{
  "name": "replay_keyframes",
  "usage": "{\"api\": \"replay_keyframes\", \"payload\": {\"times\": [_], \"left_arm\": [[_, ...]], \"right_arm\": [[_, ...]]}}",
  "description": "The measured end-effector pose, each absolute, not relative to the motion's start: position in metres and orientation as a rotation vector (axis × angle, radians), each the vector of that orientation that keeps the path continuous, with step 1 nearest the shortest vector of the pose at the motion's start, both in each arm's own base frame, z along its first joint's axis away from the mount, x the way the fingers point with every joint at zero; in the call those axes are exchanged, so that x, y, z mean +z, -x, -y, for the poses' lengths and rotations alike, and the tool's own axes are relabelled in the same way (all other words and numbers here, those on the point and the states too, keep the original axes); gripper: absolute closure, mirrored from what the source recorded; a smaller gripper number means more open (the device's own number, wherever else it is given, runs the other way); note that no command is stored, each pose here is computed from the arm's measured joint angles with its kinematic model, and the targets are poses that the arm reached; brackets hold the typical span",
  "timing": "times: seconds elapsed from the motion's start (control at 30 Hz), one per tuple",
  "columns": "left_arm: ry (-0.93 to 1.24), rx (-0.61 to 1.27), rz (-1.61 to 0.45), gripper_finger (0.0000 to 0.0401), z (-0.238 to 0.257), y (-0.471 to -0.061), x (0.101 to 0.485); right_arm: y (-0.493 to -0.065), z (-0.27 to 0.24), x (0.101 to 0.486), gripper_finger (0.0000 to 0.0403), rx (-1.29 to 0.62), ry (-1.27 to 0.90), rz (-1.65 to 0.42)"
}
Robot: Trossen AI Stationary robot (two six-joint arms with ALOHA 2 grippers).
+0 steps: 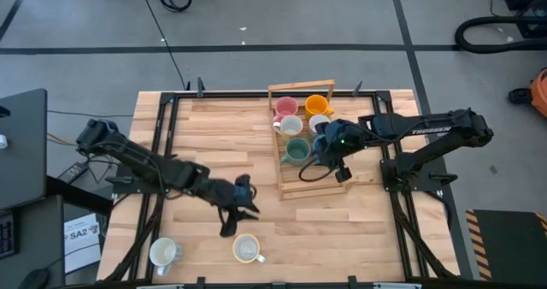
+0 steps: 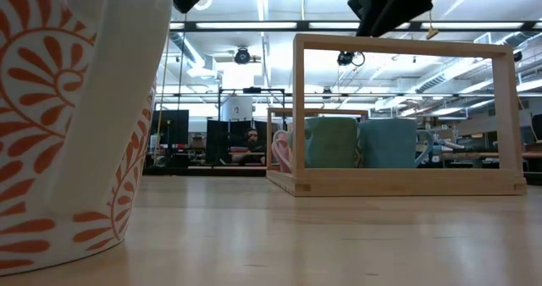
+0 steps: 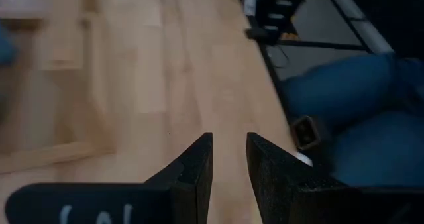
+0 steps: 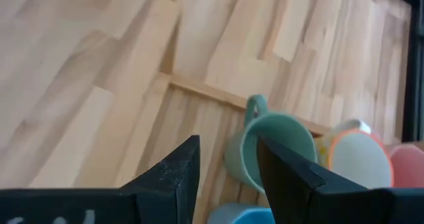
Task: Place coffee mugs
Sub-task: Put the orange patterned mug on the shelf
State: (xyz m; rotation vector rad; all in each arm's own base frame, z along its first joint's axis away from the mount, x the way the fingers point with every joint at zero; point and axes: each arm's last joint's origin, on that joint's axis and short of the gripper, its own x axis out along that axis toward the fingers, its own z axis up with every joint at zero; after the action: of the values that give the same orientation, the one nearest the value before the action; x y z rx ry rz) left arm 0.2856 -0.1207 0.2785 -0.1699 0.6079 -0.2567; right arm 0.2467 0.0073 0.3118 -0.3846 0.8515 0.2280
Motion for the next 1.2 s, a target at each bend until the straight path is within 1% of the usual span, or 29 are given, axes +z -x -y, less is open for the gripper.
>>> {"api": "replay_keyframes", "payload": {"times": [0.17,0.33,0.47,0.67,0.97,1.2], "left_arm": [[0.165,-0.310,-0.664,0.0303,0.146,-0.284,0.264],[0.180,-0.322,-0.726,0.0303,0.160,-0.280,0.253],[0.228,-0.283,-0.778,0.0303,0.162,-0.278,0.247],[0.237,-0.242,-0.854,0.0303,0.164,-0.275,0.238],[0.244,-0.235,-0.914,0.0303,0.169,-0.278,0.223],[0.240,-0.235,-0.928,0.0303,0.170,-0.277,0.221]], "right_arm": [[-0.247,-0.017,0.312,0.0247,0.264,0.401,-0.836],[-0.248,-0.024,0.314,0.0247,0.287,0.413,-0.811],[-0.248,-0.028,0.314,0.0247,0.287,0.391,-0.801],[-0.248,-0.032,0.314,0.0247,0.283,0.360,-0.801],[-0.248,-0.032,0.315,0.0248,0.284,0.361,-0.797],[-0.249,-0.032,0.315,0.0248,0.284,0.361,-0.794]]}}
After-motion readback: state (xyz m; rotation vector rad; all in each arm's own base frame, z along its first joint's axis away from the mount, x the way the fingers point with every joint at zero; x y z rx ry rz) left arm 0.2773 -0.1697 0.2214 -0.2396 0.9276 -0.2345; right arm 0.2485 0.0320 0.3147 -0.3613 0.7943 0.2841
